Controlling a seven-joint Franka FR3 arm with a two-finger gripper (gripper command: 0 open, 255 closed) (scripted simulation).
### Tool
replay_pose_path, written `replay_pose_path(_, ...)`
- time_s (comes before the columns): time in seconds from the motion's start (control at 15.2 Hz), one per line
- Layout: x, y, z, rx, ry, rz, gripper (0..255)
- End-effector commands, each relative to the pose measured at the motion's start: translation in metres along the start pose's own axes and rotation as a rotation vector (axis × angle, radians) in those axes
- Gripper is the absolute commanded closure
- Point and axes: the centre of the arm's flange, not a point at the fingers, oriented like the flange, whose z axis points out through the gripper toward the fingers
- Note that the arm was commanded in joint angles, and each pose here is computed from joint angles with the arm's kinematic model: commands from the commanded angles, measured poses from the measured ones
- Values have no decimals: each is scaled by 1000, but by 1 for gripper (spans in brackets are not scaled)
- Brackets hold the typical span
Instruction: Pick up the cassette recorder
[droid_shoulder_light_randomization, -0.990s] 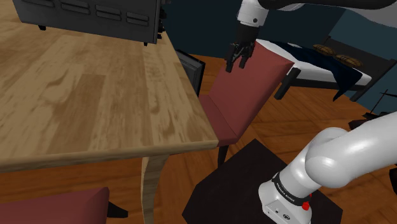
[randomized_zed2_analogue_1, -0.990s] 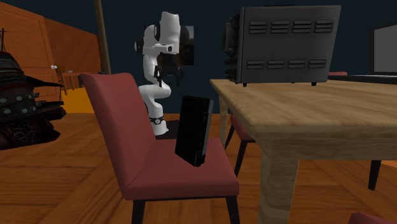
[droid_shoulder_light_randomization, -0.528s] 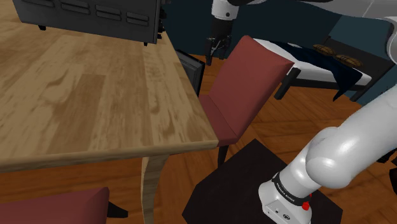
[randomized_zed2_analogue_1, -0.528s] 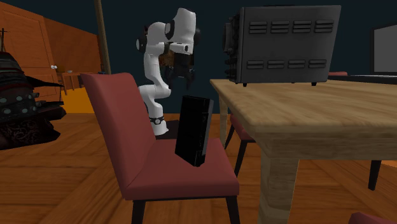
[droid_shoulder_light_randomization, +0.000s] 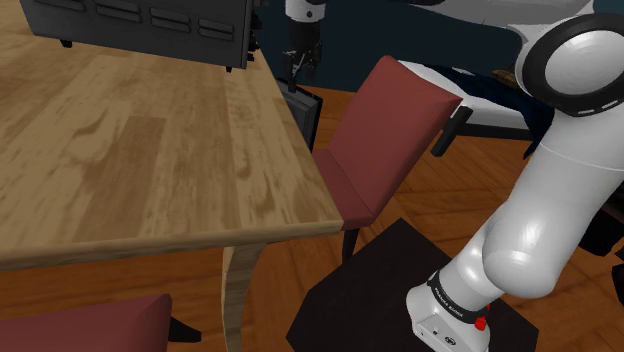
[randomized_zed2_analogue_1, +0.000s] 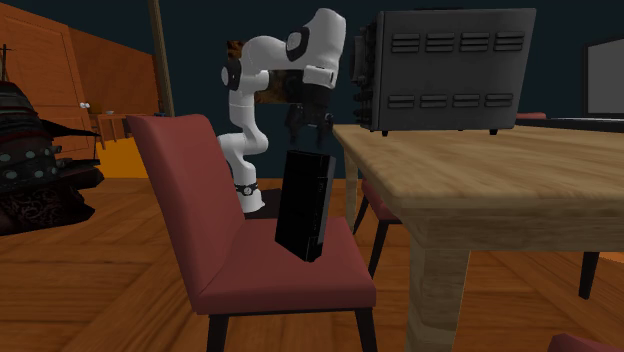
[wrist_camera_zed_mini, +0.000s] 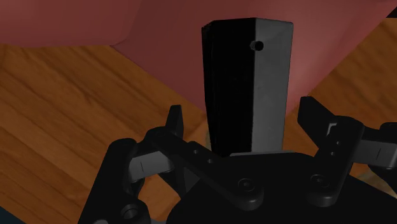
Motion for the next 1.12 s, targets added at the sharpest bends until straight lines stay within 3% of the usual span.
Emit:
replay_pose_path(0.0,12,-5,3,-11,1,-16,0)
replay_pose_path(0.53,14,-12,37,-11,1,-15,0)
replay_pose_path(0.59,11,-14,38,-11,1,-16,255)
replay_pose_path(1.06,12,-13,37,-11,1,-15,255)
